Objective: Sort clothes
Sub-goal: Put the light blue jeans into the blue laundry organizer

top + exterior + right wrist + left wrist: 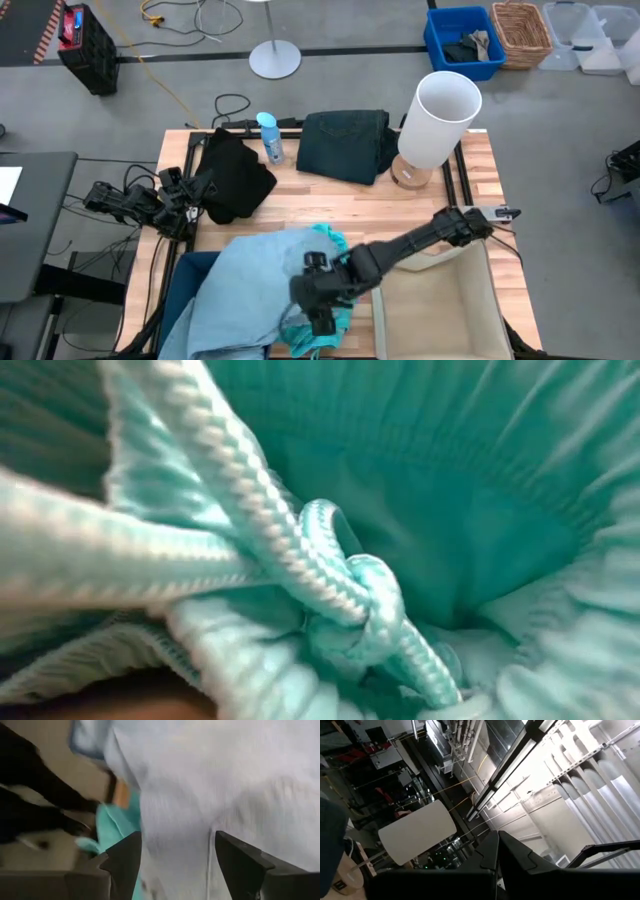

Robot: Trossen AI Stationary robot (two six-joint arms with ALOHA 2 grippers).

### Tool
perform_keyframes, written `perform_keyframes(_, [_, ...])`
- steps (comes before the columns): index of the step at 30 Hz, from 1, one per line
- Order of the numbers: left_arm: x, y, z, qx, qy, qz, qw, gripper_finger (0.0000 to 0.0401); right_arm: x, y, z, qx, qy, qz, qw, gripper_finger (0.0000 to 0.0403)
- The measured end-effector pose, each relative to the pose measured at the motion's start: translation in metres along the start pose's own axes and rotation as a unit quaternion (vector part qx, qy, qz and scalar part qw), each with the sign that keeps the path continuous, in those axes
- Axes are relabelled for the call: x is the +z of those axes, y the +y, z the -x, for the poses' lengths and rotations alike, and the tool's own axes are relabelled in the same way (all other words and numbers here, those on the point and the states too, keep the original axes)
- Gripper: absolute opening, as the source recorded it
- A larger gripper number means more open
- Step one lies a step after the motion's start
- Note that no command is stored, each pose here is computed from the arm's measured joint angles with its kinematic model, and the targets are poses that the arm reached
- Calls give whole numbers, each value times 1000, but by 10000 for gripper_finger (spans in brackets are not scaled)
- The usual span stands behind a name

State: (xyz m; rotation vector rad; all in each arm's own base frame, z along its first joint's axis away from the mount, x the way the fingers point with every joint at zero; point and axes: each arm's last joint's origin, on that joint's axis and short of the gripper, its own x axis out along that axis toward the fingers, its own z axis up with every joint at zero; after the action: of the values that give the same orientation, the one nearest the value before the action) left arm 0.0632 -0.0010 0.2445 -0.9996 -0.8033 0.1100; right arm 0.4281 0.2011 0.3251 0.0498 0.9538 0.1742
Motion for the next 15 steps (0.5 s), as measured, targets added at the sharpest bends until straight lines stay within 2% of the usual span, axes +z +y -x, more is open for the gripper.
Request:
perform_keyframes(5, [0, 0, 0, 1, 1, 1, 1000, 6, -18, 18, 3, -88, 27, 38, 995, 265])
perform_keyframes(10, [-1, 1, 0, 5, 2, -7, 1000, 6, -33, 29, -3, -118, 43, 7, 992, 265])
perform_keyframes(15, [-3, 3, 0, 16, 12, -20, 1000, 6, -52, 37, -25, -128, 62, -6, 990, 265])
